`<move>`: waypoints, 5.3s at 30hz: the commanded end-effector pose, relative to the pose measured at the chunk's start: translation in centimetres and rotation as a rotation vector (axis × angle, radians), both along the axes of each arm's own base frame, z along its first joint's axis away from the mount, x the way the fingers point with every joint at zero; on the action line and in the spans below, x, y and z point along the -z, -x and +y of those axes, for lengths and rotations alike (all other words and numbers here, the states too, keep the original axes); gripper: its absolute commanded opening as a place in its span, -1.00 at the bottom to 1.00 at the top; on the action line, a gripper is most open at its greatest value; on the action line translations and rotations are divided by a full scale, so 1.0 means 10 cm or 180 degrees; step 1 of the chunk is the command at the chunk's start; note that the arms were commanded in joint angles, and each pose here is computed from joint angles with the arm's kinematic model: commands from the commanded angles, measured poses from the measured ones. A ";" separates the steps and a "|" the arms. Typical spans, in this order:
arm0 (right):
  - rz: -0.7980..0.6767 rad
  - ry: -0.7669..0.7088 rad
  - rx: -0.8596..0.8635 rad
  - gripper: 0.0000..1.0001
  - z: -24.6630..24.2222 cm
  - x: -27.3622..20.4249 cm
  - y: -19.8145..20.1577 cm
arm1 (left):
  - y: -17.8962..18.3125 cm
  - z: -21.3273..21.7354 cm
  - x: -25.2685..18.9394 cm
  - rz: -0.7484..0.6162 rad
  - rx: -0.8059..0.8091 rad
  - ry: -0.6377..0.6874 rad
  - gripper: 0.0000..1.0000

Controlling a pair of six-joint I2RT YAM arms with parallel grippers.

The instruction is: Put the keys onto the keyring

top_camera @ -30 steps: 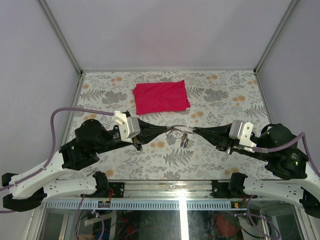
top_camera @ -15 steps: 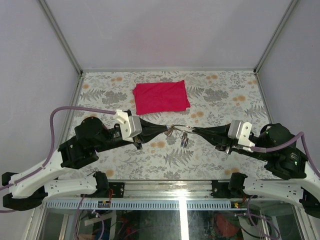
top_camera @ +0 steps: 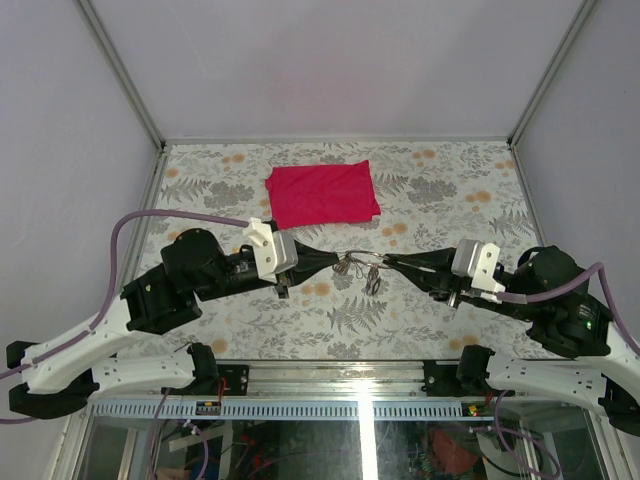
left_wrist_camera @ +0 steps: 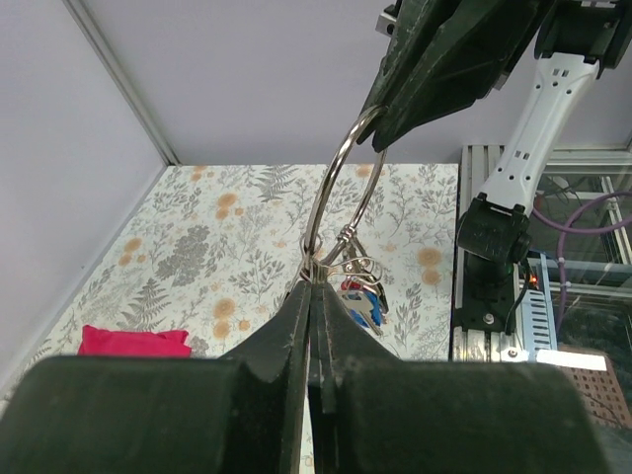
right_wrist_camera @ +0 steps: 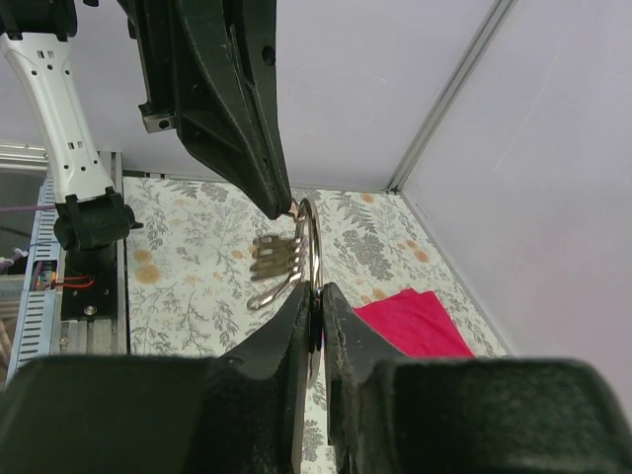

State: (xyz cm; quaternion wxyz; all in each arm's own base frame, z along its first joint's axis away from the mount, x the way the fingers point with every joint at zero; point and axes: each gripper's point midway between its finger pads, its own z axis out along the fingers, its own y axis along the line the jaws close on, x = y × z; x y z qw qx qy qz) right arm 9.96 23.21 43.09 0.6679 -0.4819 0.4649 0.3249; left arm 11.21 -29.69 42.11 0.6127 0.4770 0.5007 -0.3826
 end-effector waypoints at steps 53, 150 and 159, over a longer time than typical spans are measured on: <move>-0.0075 -0.0288 -0.0082 -1.00 -0.17 -0.34 0.13 | 0.07 -0.04 0.08 0.0066 0.0142 -0.0002 -0.04; 0.1528 0.0583 0.1038 0.10 0.11 1.57 -0.44 | -0.54 0.01 0.84 0.0945 -0.0765 -0.0334 -0.55; 0.2312 0.0894 0.1003 0.12 0.34 2.27 -0.31 | -1.09 0.37 1.41 0.1859 -0.1459 -0.0125 -0.26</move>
